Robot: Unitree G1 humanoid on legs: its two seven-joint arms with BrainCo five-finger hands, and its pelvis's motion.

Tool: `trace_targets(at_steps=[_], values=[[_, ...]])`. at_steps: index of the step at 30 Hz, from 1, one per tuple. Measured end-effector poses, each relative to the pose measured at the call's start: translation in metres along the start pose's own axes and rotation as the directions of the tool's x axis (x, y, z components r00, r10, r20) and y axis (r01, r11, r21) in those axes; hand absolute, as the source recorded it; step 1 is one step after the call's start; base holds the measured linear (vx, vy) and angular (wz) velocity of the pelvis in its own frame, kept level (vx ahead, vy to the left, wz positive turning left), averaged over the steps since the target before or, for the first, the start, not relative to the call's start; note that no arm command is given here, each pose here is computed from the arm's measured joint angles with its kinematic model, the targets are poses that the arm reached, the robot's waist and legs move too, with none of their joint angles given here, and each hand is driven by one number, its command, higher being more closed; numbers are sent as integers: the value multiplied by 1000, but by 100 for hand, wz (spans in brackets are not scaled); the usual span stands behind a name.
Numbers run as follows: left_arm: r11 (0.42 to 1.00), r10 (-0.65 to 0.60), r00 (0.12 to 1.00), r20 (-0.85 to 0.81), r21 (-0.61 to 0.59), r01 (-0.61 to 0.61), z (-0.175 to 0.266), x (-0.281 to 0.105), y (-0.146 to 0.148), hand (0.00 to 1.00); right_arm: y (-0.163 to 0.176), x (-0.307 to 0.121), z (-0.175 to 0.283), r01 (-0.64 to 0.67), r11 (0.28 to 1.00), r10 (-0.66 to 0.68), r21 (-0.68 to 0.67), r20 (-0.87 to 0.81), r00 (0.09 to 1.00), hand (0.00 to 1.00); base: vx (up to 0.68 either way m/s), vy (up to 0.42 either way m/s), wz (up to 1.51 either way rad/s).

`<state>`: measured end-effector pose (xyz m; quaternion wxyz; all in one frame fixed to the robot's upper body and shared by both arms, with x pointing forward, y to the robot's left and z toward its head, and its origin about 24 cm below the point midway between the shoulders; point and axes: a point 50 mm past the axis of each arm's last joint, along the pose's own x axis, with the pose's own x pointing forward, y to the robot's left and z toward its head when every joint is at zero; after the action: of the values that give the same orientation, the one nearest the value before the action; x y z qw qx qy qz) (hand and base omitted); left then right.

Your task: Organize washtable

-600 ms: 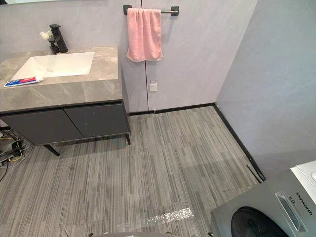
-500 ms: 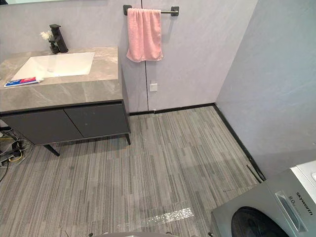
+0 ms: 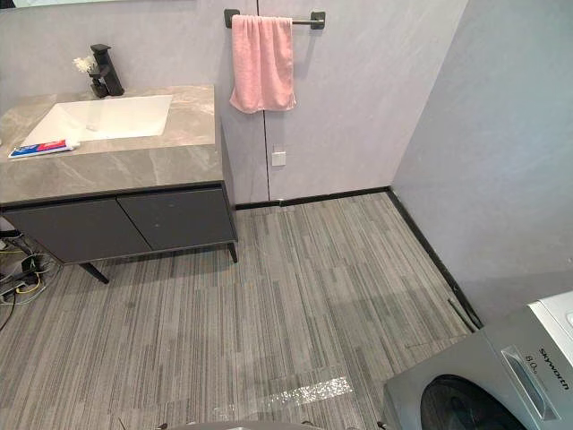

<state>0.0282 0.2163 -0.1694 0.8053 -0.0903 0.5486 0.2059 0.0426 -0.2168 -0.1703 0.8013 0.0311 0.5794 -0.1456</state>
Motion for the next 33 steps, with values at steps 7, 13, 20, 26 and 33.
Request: trace_targets(at_steps=[7, 13, 20, 26, 33], values=[[1000, 1, 1000, 0, -2, -1, 0, 0, 0, 0, 0, 0, 0, 0, 1000, 0, 1, 0, 1000, 0, 0, 0, 0], [999, 9, 1000, -3, -31, -10, -2, 0, 0, 0, 0, 0, 0, 0, 1000, 0, 1, -1, 1000, 0, 0, 0, 0], [999, 11, 1000, -3, -34, -11, -2, 0, 1, 0, 0, 0, -2, 3, 1000, -3, 23, -5, 1000, 0, 0, 0, 0], [996, 11, 999, 33, -83, -9, 11, 3, -4, 0, 5, 2, 9, -9, 998, 8, 59, 21, 1000, 0, -20, -16, 19], [978, 37, 996, 85, -209, -18, 18, 1, -7, 0, 14, 1, 36, -41, 999, 44, -27, 137, 990, 0, 68, -47, 3]])
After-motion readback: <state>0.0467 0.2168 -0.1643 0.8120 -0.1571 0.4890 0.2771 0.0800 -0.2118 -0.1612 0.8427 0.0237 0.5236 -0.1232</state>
